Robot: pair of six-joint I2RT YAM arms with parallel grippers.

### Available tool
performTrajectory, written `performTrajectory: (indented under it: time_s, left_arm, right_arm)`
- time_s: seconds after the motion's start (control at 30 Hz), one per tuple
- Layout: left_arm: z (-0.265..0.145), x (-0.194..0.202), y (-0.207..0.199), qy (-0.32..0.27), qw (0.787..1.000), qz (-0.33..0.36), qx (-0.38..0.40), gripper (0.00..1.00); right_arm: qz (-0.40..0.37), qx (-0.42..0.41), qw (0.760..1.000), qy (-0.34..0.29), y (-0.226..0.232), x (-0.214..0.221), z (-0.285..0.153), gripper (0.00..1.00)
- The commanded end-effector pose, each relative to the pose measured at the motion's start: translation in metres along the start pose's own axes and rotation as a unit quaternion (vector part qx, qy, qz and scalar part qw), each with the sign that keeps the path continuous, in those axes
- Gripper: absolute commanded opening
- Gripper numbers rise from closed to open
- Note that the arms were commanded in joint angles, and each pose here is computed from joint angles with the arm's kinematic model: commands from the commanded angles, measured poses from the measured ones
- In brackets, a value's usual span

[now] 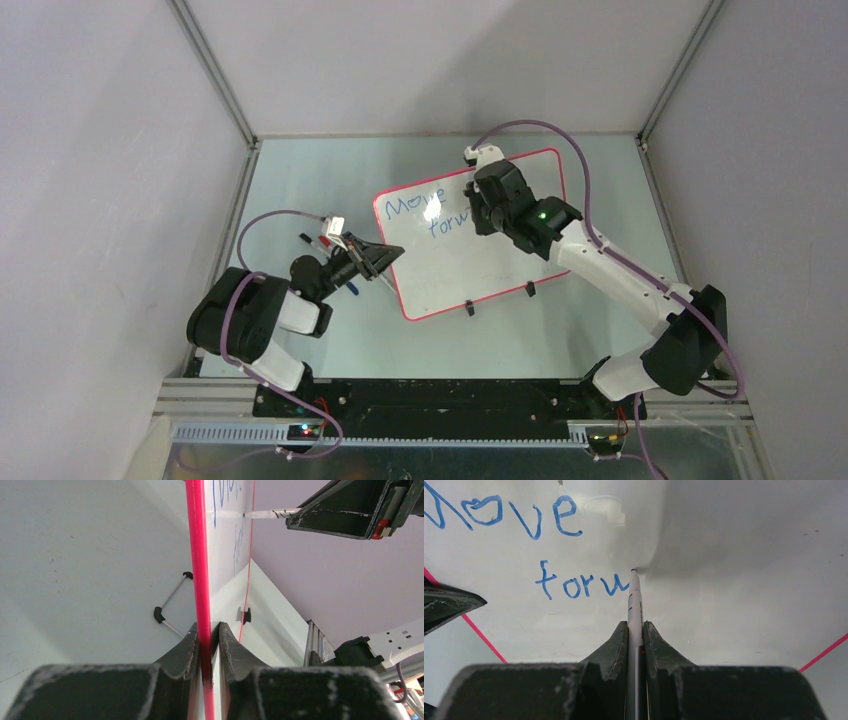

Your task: Write a sentence on the whiteboard

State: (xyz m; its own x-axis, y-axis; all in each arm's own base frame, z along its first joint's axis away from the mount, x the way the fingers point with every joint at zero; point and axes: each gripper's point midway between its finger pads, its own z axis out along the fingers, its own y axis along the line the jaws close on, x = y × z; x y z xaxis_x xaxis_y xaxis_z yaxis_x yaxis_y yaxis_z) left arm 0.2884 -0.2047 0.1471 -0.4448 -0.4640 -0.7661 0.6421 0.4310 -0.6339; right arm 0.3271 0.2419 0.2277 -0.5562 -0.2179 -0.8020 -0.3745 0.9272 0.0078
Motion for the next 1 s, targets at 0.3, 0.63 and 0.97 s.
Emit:
performTrajectory:
  time_s: [0.3, 0.63, 0.97]
  left_arm:
    - [0.005, -0.019, 0.002, -0.031, 0.999, 0.041, 0.002, 0.00]
    - [0.005, -0.019, 0.002, -0.030, 0.999, 0.040, 0.002, 0.00]
    - [0.004, -0.019, 0.002, -0.030, 0.999, 0.041, 0.002, 0.00]
  right_arm:
    - [0.017, -0.020, 0.999, -0.048, 0.001, -0.018, -0.024, 0.00]
    - [0.020, -0.015, 0.999, -0.045, -0.004, -0.007, -0.027, 0.00]
    - [0.018, -0.002, 0.999, -0.030, -0.007, 0.000, -0.015, 0.00]
